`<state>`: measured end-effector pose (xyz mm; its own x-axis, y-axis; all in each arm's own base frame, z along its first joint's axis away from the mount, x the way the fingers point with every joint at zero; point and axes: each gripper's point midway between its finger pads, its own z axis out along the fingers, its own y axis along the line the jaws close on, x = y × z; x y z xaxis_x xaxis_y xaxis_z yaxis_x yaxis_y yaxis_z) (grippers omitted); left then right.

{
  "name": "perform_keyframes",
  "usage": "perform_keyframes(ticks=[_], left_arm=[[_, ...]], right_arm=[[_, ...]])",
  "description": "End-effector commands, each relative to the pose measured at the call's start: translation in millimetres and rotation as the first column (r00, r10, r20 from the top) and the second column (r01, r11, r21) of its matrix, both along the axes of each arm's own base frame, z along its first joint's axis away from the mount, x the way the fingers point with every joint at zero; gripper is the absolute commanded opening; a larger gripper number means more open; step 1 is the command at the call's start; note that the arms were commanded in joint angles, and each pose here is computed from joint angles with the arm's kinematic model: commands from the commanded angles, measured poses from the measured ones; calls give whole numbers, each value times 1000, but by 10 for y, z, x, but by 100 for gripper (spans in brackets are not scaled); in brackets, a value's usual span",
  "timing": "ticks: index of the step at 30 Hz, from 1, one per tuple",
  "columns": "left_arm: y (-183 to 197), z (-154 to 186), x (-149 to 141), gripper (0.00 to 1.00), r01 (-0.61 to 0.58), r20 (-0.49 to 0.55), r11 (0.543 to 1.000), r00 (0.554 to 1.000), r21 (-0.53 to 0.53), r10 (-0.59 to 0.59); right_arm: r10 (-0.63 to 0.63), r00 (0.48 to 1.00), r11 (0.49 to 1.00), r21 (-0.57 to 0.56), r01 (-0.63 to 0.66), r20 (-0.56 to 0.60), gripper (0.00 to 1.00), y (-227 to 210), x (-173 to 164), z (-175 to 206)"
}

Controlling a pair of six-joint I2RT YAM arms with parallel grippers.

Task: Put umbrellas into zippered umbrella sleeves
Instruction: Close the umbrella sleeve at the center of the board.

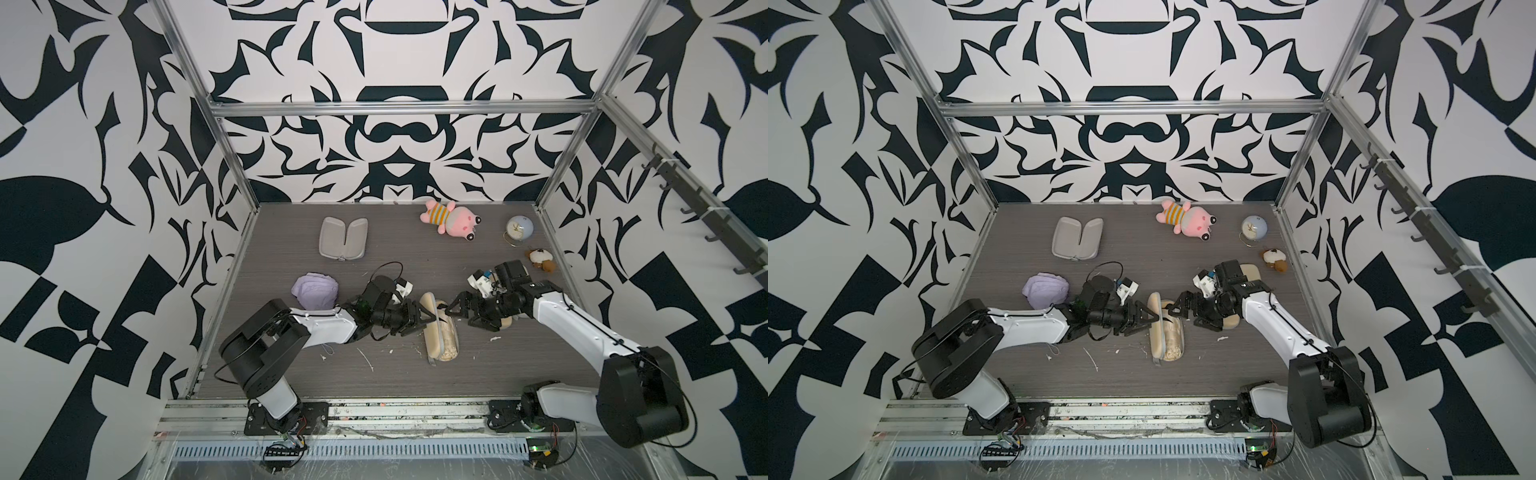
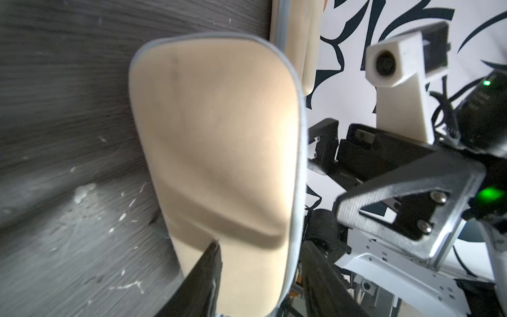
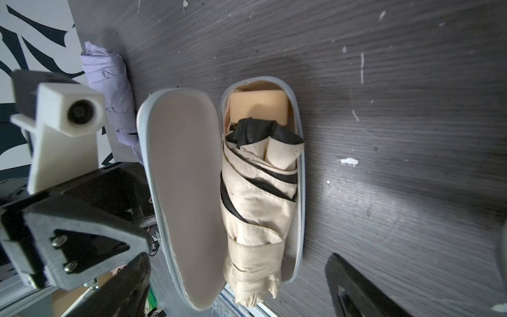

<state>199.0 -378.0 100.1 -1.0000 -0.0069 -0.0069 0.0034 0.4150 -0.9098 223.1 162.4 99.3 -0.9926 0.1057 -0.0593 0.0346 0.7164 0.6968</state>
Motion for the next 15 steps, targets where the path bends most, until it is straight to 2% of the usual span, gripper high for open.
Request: perform_keyframes(ticks=[1,5,14,15], left_arm=[[-165,130,58,37,29,20,998,999,-62,-28],[-228,66,76,26,36,-2,998,999,-57,-36],[-195,-148,27,24,42,-40,999,998,8,-41],[-154,-163,41,24,36,-40,999,999,16,-36]], right_arm=[[-6,1000,1000,24,5,15,99,39,11,1],[20,1000,999,-42,-20,-2,99,36,-32,-144],[47,997,991,-122,-55,-66,99,30,-63,-588],[47,996,991,-120,-56,-79,96,37,-72,-648]])
